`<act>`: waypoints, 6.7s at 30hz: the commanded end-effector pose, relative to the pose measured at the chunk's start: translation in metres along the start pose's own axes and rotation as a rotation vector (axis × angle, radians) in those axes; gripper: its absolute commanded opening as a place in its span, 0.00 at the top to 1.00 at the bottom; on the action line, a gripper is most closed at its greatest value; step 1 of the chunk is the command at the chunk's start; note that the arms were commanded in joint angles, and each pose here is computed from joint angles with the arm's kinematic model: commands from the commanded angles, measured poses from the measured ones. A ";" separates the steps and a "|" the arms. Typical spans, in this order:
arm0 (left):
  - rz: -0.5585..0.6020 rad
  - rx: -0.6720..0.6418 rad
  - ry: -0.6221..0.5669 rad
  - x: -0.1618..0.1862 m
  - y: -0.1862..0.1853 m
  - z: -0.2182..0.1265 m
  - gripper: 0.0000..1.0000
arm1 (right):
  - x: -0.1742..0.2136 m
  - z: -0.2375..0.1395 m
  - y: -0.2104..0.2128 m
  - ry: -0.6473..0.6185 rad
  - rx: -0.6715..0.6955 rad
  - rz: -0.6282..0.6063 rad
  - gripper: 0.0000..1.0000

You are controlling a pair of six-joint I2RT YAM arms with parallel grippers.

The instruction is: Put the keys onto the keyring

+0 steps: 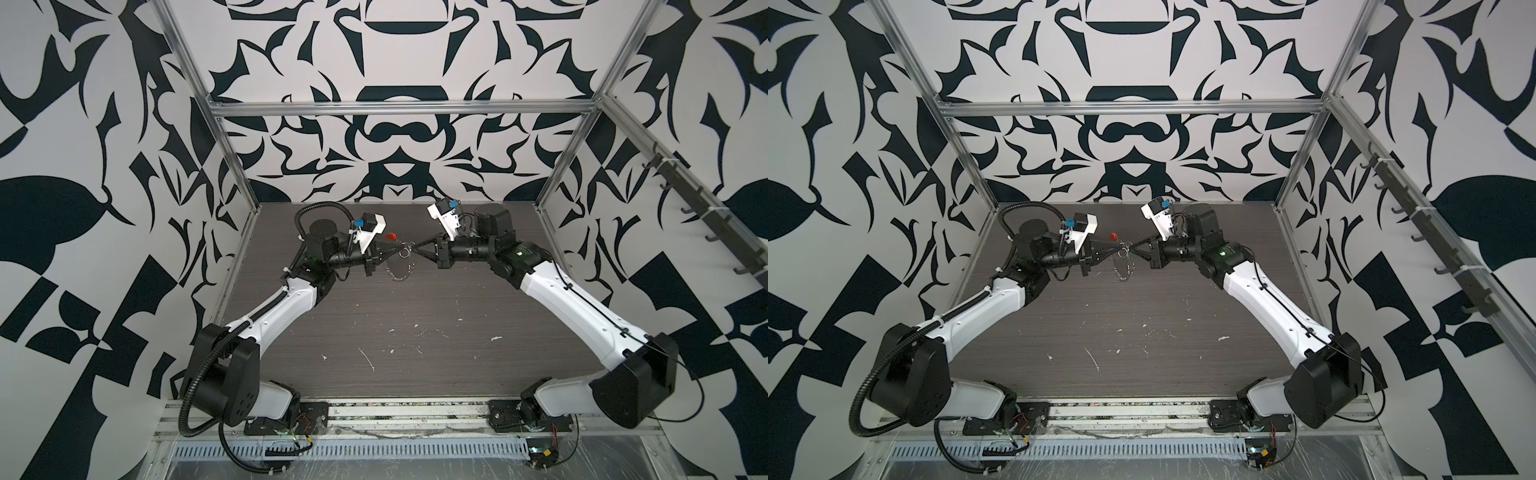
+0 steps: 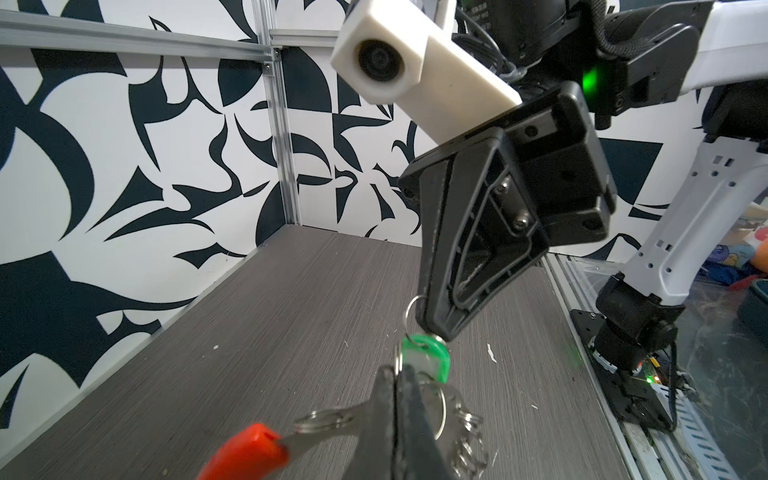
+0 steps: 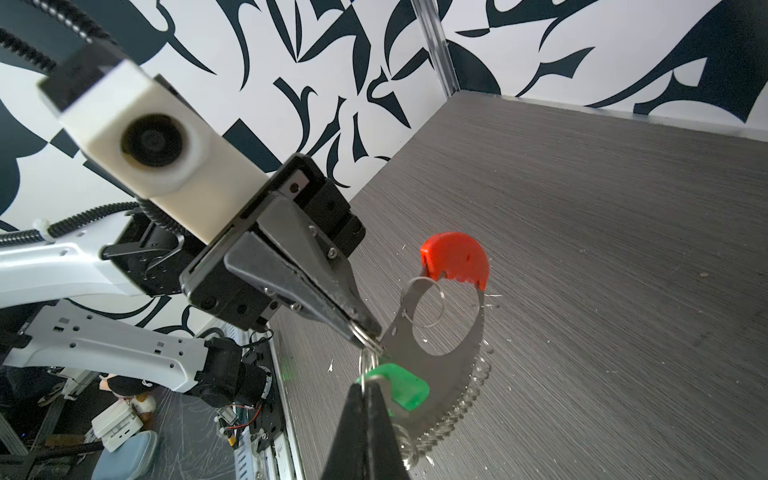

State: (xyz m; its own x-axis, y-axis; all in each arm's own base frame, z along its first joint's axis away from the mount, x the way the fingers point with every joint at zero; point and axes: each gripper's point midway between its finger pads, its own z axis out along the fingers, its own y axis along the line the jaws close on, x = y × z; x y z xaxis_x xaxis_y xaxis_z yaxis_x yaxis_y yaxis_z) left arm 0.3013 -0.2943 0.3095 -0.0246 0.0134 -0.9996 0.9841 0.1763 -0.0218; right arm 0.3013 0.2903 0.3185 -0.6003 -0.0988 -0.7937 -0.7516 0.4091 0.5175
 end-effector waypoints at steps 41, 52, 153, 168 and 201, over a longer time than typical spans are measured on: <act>0.012 0.031 -0.014 -0.017 -0.005 0.001 1.00 | -0.007 0.009 0.014 0.009 -0.049 -0.064 1.00; 0.025 0.031 -0.009 -0.019 -0.008 -0.001 1.00 | 0.001 0.009 -0.007 0.013 0.012 -0.035 1.00; 0.048 0.057 0.041 -0.014 -0.012 0.002 1.00 | 0.008 0.003 0.010 0.041 -0.007 -0.095 1.00; 0.048 0.065 0.043 -0.013 -0.014 0.001 1.00 | -0.006 0.010 0.004 0.016 0.008 -0.078 1.00; 0.135 0.079 0.100 -0.015 -0.008 -0.013 1.00 | 0.001 -0.002 -0.001 0.087 0.151 -0.185 1.00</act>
State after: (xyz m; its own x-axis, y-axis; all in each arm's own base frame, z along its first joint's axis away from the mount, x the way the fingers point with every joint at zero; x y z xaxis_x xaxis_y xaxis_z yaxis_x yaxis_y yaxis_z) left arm 0.3021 -0.2820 0.3049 0.0416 0.1573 -0.9867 0.9871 0.1462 0.0649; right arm 0.3086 0.2801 0.2891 -0.5589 -0.2553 -0.7889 -0.7523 0.5563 0.3530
